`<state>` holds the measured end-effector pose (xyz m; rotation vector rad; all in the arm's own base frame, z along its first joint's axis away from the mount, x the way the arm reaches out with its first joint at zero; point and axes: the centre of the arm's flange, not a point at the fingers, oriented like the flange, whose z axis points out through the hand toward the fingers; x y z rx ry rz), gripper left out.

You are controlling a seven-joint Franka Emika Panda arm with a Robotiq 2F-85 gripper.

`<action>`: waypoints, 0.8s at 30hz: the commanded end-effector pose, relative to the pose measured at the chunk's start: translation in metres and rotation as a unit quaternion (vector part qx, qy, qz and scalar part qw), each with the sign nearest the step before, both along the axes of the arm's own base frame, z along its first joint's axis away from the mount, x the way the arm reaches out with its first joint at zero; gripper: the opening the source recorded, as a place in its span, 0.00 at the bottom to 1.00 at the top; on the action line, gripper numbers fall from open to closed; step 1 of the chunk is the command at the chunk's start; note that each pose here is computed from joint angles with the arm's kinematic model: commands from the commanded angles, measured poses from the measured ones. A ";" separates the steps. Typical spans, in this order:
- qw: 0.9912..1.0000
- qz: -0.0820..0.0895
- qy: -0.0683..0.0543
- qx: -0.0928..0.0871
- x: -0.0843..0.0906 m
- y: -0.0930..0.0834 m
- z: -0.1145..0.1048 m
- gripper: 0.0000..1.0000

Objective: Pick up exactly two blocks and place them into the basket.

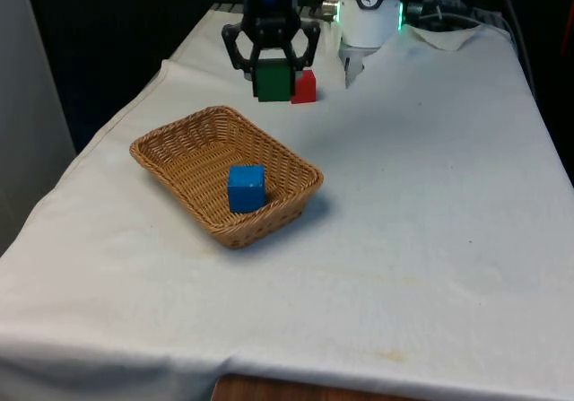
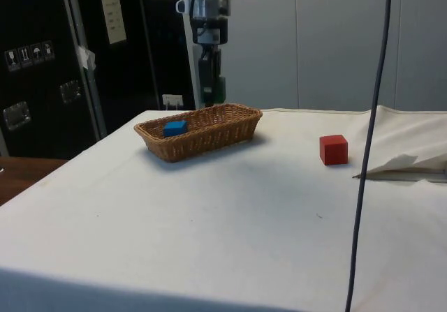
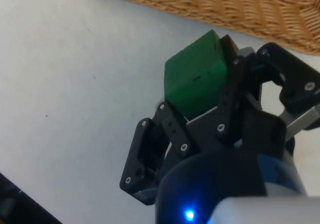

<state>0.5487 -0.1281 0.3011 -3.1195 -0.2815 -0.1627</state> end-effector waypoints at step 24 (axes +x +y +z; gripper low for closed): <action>0.999 -0.029 0.021 -0.028 0.024 -0.056 -0.020 0.01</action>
